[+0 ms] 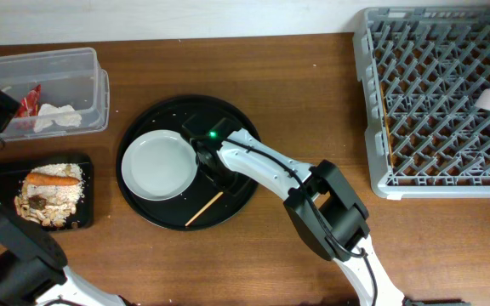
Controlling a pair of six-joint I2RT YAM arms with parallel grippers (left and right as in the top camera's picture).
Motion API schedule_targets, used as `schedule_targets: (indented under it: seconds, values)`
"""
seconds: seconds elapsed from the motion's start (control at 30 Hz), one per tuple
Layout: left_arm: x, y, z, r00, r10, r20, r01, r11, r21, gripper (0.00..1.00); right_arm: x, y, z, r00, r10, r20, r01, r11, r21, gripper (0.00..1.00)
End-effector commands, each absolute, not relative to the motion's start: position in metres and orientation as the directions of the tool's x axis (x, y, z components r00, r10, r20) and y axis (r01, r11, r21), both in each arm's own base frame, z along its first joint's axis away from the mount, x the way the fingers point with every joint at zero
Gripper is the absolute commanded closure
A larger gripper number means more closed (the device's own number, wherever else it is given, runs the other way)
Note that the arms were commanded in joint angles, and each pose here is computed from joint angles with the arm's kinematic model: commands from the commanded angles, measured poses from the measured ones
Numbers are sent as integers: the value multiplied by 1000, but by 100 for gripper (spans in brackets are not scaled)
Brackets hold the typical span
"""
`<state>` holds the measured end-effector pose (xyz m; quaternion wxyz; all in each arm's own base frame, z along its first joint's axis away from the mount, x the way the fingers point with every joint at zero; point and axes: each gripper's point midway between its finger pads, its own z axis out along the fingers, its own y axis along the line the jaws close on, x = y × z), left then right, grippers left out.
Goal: Sort waste into correct bins and load items into the dishwasher rack
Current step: 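Grasp the second wooden chopstick with the right gripper, then carry the chopstick right and drop it into the grey rack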
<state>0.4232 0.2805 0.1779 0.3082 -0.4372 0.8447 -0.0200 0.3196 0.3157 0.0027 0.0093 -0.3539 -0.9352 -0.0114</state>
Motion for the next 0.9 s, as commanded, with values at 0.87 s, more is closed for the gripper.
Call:
schedule_targets:
  seconds: [0.87]
  values:
    - [422,282,186,-416,-748,-517,-725,616,-309,1,458,-26,277,-704,494,-511,384,869,311,96]
